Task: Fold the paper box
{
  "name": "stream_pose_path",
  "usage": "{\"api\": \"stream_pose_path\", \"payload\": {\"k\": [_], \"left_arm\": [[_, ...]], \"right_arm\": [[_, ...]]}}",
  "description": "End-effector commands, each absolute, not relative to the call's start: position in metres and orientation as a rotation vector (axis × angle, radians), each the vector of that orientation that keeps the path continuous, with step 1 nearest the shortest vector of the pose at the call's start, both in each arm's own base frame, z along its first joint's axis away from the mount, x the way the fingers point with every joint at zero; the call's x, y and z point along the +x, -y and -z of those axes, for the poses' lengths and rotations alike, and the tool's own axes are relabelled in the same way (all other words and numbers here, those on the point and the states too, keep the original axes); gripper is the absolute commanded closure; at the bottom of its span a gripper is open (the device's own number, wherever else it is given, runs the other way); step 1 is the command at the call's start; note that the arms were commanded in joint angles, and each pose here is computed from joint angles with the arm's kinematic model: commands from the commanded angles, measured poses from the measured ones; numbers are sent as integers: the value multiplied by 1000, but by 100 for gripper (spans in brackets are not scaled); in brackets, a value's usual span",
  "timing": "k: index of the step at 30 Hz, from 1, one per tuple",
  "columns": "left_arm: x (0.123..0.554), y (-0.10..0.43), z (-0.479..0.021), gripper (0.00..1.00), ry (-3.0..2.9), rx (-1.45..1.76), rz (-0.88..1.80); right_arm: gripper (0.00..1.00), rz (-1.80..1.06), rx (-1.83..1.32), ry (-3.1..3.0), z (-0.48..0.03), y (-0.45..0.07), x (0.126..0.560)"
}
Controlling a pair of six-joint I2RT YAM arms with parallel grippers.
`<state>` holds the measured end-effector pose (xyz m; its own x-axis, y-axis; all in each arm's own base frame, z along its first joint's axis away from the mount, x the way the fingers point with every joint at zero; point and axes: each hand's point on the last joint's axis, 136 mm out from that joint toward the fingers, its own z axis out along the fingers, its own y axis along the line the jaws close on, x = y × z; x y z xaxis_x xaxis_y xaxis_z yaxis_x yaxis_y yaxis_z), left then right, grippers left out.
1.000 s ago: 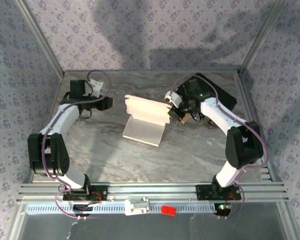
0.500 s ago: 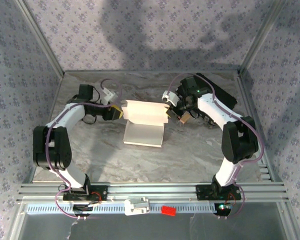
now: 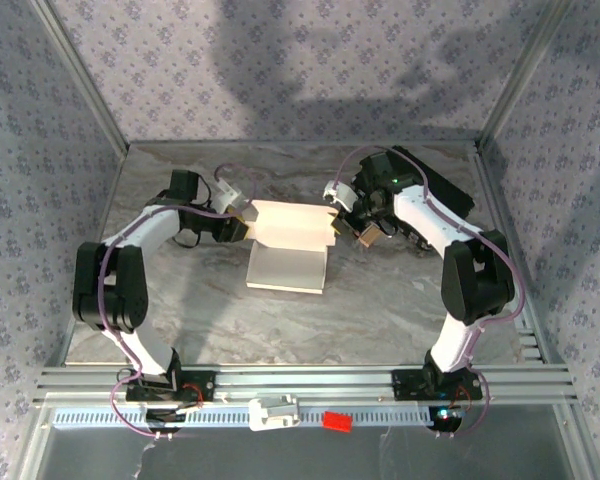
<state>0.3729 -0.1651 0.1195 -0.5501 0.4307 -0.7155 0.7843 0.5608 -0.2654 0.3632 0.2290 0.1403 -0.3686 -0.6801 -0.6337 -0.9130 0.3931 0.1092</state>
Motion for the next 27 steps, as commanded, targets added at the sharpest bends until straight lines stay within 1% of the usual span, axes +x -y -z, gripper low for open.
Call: {"api": "stream_pose_path", "payload": {"k": [1, 8, 14, 16, 18, 22, 26, 27], "left_arm": [[388, 161, -126, 51, -2171, 958, 779], [391, 175, -133, 52, -2113, 976, 913], [389, 181, -130, 56, -2115, 1004, 914], [390, 182, -130, 59, -2123, 1005, 921], [391, 182, -130, 65, -2129, 1000, 927], [391, 184, -130, 82, -2138, 991, 933], [389, 187, -130, 90, -2142, 996, 933], [388, 188, -129, 90, -2145, 998, 932]], "right_arm": [[100, -644, -1376, -2152, -144, -230, 363], [100, -646, -1376, -2153, -143, -232, 365], [100, -649, -1374, -2154, -143, -233, 367], [100, -649, -1370, -2157, -142, -233, 368], [100, -648, -1368, -2155, -143, -234, 369], [100, -641, -1358, -2162, -142, -234, 372], [100, -635, -1339, -2167, -143, -234, 375], [100, -634, -1337, -2166, -143, -235, 376]]}}
